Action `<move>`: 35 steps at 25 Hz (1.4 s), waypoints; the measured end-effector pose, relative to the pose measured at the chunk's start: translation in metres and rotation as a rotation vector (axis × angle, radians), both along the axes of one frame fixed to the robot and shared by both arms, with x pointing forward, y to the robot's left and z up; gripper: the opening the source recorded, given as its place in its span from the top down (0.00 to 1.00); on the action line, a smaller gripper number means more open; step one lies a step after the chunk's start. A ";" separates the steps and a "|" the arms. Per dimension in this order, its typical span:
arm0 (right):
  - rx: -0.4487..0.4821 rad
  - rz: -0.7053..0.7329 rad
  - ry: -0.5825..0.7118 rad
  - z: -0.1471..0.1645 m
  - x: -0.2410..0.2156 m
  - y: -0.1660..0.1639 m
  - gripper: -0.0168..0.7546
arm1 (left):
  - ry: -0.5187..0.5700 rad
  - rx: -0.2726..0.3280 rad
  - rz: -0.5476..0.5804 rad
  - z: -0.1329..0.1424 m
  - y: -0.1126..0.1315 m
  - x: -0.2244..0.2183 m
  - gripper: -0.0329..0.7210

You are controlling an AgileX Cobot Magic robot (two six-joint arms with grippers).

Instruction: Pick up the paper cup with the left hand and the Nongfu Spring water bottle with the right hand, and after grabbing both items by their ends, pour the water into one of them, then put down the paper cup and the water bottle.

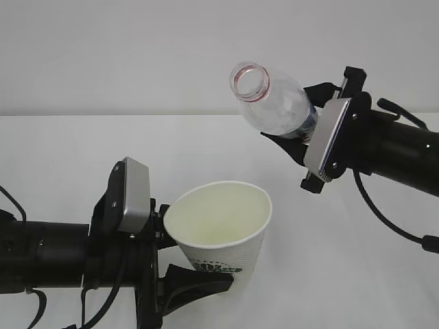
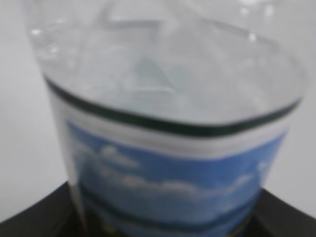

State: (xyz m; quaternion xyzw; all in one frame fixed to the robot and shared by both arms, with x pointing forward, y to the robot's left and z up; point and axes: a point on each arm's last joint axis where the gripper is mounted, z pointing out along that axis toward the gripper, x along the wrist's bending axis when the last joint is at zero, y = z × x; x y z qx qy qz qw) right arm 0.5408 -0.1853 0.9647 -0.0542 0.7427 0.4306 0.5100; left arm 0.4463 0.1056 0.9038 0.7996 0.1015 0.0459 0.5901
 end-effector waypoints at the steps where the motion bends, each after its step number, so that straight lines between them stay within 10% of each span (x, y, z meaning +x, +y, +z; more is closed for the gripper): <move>1: -0.003 -0.006 -0.003 0.000 0.001 -0.002 0.40 | 0.000 0.000 0.000 0.000 0.000 0.000 0.31; 35: -0.252 0.059 -0.220 0.018 0.023 -0.008 0.40 | 0.008 -0.015 0.044 0.001 0.001 0.004 0.31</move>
